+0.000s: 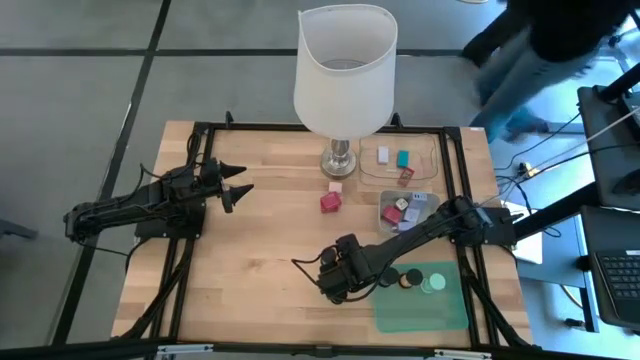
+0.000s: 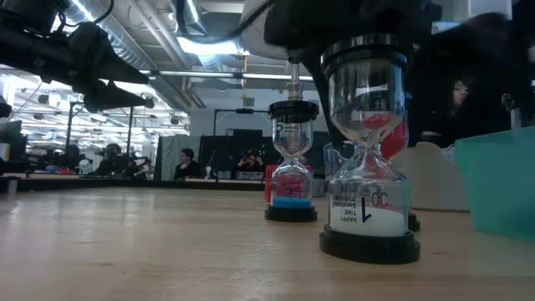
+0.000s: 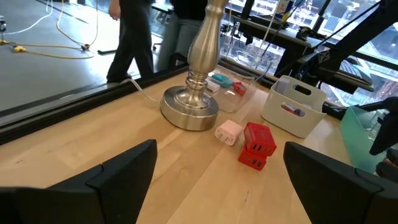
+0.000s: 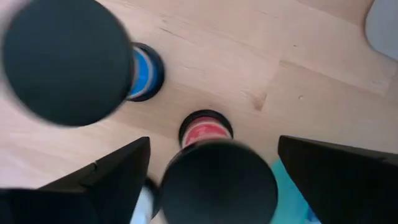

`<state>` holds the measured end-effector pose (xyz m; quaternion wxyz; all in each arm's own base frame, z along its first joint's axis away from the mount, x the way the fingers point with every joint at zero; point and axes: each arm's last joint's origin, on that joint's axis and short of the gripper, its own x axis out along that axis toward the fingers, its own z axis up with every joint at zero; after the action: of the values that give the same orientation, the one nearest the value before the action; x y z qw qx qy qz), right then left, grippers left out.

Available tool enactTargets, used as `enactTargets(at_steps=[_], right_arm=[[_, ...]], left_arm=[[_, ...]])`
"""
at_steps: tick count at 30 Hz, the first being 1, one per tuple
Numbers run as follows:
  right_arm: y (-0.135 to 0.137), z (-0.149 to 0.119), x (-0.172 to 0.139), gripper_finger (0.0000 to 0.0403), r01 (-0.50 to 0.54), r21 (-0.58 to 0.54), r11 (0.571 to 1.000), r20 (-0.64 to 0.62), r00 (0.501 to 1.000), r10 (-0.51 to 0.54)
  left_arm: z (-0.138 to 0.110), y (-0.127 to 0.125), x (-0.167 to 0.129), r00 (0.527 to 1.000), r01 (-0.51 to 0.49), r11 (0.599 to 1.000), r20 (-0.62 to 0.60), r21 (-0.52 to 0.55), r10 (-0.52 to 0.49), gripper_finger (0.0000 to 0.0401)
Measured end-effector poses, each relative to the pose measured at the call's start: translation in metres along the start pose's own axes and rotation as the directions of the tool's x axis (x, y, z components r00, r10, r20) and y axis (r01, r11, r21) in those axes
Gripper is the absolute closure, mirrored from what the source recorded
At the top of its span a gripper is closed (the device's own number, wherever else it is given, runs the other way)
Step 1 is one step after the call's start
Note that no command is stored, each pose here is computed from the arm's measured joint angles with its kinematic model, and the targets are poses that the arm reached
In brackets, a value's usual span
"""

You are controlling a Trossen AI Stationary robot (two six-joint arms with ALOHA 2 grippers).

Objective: Pick & Place Office items
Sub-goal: Put the red hourglass into the light blue bin

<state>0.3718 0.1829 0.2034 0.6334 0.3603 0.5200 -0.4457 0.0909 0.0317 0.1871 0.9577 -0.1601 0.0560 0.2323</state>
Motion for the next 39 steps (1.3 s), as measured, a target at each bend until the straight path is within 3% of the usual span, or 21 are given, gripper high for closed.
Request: enactTargets(at_steps=[6,14,25,32,39], right_arm=[[0.000,-0.005,0.018,0.0104,-0.015,0.017,1.000,-0.060,0.998,0.016],[0.002,-0.006,0.018,0.0210,-0.037,0.044,0.998,-0.067,0.997,0.040],[-0.001,-0.004,0.008,0.0211,-0.051,0.051,0.997,-0.092,0.994,0.055],[-0.013,0.003,-0.024,0.0211,-0.107,0.084,0.991,-0.093,0.989,0.114],[-0.048,-0.010,-0.080,0.0211,-0.171,0.124,0.978,-0.085,0.980,0.182]], left_arm=[[0.000,0.000,0.000,1.000,0.000,1.000,0.000,0.000,0.000,0.0054],[0.000,0.000,0.000,1.000,0.000,1.000,0.001,0.000,0.000,0.0054],[0.000,0.000,0.000,1.000,0.000,1.000,0.000,0.000,0.000,0.0054],[0.000,0.000,0.000,1.000,0.000,1.000,0.000,0.000,0.000,0.0054],[0.000,0.000,0.000,1.000,0.000,1.000,0.000,0.000,0.000,0.0054]])
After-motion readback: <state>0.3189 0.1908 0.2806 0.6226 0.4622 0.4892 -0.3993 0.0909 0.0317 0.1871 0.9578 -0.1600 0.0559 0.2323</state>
